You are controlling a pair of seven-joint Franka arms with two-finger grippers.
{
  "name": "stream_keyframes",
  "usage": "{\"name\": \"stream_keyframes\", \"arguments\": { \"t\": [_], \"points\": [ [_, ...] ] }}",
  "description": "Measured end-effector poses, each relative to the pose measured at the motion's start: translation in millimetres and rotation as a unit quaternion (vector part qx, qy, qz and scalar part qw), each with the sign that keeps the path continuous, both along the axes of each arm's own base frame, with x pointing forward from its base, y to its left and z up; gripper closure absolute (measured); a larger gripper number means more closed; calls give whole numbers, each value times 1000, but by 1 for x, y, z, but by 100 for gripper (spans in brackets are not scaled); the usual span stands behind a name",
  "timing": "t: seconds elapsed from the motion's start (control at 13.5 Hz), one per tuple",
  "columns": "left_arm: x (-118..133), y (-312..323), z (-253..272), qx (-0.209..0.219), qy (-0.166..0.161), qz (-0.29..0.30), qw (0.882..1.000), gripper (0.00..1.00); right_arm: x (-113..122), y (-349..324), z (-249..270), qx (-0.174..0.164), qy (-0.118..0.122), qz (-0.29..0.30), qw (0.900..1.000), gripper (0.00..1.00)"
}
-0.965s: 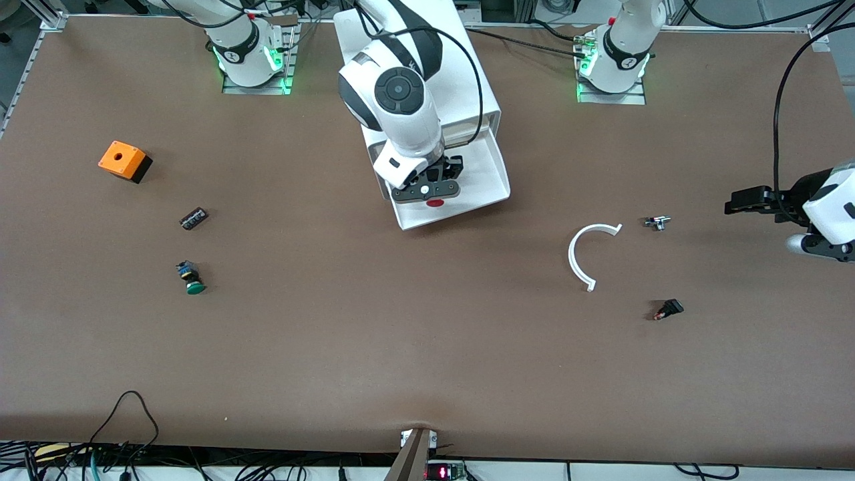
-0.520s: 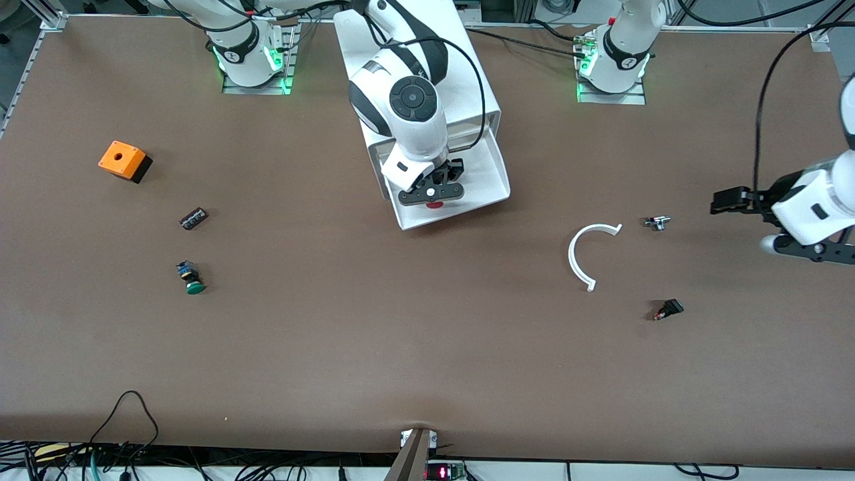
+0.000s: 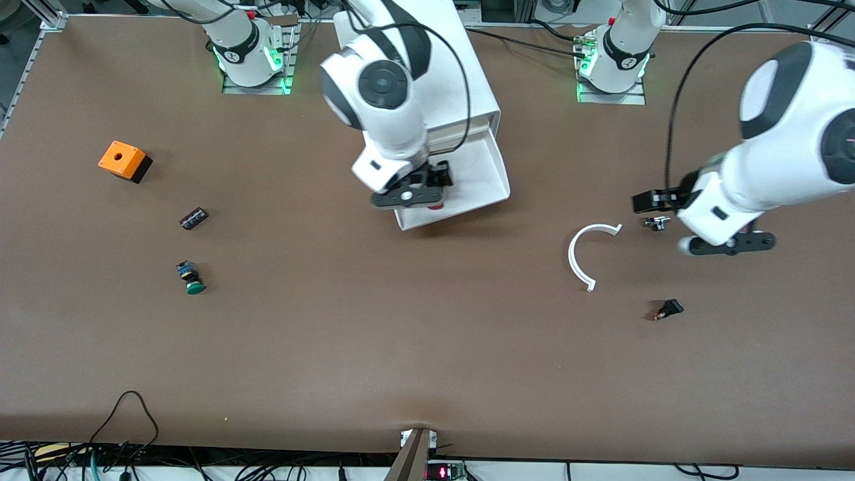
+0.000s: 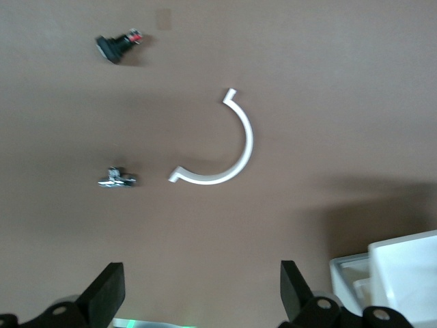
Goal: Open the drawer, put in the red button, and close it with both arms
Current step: 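Release the red button in the drawer and lift the right gripper away, then push the drawer front shut with the left gripper while the right gripper retracts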
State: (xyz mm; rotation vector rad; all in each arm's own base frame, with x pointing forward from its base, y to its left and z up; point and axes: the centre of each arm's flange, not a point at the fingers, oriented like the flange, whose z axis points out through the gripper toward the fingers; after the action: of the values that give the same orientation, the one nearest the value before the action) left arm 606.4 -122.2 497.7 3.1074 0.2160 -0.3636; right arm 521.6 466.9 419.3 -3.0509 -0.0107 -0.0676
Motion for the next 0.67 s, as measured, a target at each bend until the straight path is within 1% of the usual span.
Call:
{"name": "stream_keyframes", "arguments": {
  "t": [0.07, 0.15, 0.22, 0.3, 0.52, 0.59, 0.67],
  "points": [
    [-1, -22, -6, 2, -2, 11, 1000, 0, 15, -23, 23, 2, -16, -12, 1000, 0],
    [-1, -46, -14, 3, -4, 24, 1000, 0, 27, -48, 43, 0, -25, -13, 1000, 0],
    [-2, -70, -25, 3, -6, 38, 999, 0, 36, -72, 58, -6, -27, -7, 1000, 0],
    [-3, -93, -36, 1, -9, 49, 999, 0, 44, -93, 70, -9, -26, 4, 1000, 0],
    [-7, -164, -76, -16, -22, 86, 996, 0, 61, -161, 101, 4, -17, 47, 999, 0],
    [-11, -189, -89, -15, -33, 93, 995, 0, 64, -189, 112, 4, -11, 63, 998, 0],
    [-15, -211, -103, -3, -52, 95, 994, 0, 64, -218, 124, 4, -4, 77, 997, 0]
  ]
}}
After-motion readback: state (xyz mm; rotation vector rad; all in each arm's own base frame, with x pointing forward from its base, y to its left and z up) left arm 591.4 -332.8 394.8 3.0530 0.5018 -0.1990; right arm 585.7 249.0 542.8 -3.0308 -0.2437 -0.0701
